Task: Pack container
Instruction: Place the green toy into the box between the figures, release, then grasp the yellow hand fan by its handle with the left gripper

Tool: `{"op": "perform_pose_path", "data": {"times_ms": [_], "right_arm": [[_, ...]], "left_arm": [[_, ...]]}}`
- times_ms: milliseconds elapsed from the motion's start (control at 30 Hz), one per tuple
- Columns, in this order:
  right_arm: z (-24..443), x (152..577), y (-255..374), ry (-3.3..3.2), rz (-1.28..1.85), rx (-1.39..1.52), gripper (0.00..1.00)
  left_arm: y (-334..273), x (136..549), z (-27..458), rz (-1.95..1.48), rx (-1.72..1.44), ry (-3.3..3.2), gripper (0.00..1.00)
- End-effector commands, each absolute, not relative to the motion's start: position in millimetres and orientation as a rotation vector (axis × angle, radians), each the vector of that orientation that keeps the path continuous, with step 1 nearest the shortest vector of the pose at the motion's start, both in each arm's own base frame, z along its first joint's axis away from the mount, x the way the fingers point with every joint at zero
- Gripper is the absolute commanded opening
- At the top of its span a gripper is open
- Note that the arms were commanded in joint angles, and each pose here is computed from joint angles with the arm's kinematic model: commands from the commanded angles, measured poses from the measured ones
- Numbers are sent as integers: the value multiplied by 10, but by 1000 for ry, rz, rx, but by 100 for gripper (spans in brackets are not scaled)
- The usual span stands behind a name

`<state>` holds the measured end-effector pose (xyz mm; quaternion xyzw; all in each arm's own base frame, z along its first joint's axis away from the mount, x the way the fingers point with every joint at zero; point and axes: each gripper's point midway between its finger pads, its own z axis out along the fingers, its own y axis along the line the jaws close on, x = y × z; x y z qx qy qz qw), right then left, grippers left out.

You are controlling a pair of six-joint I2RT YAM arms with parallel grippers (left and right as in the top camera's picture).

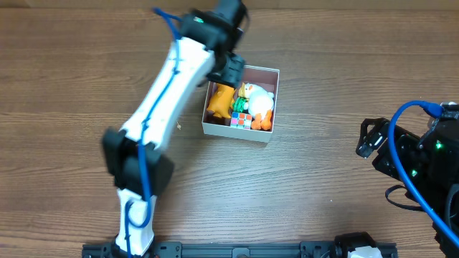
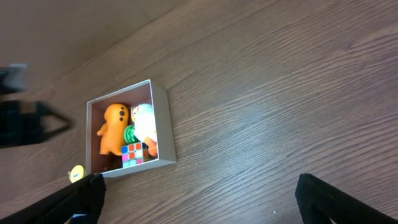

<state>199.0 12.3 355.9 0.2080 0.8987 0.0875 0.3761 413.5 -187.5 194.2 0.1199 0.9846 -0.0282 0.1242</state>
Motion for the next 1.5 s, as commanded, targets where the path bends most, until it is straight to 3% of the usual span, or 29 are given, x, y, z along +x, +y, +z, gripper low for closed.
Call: {"op": "perform_pose_path", "data": {"times_ms": [0, 233, 500, 867, 1000, 1167, 1267, 1300, 1467], "right_arm": [[3608, 1972, 105, 2278, 220, 526, 100], [3606, 1971, 106, 2279, 221, 527, 100], [3578, 1944, 100, 2294, 213, 529, 100], [3569, 1934, 85, 2298, 202, 533, 100], [3568, 1932, 65, 2296, 188, 538, 100], [3556, 1921, 63, 2302, 185, 539, 100], [3554, 1918, 62, 2303, 185, 539, 100], [3549, 1914, 62, 2306, 183, 539, 100], [3533, 1897, 59, 2315, 179, 540, 100]], "left_arm": [[-1328, 3965, 2433, 28, 206, 2843, 73], [-722, 3665, 1928, 164, 60, 3107, 73], [-586, 3367, 724, 140, 7, 3299, 72], [-239, 2957, 76, 158, -144, 3397, 67], [-229, 3008, -53, 137, -86, 3360, 53], [-233, 3031, -134, 130, -71, 3336, 45], [-236, 3058, -144, 126, -69, 3324, 32], [-236, 3059, -144, 126, -69, 3324, 22], [-231, 3057, -127, 132, -69, 3326, 13]]}}
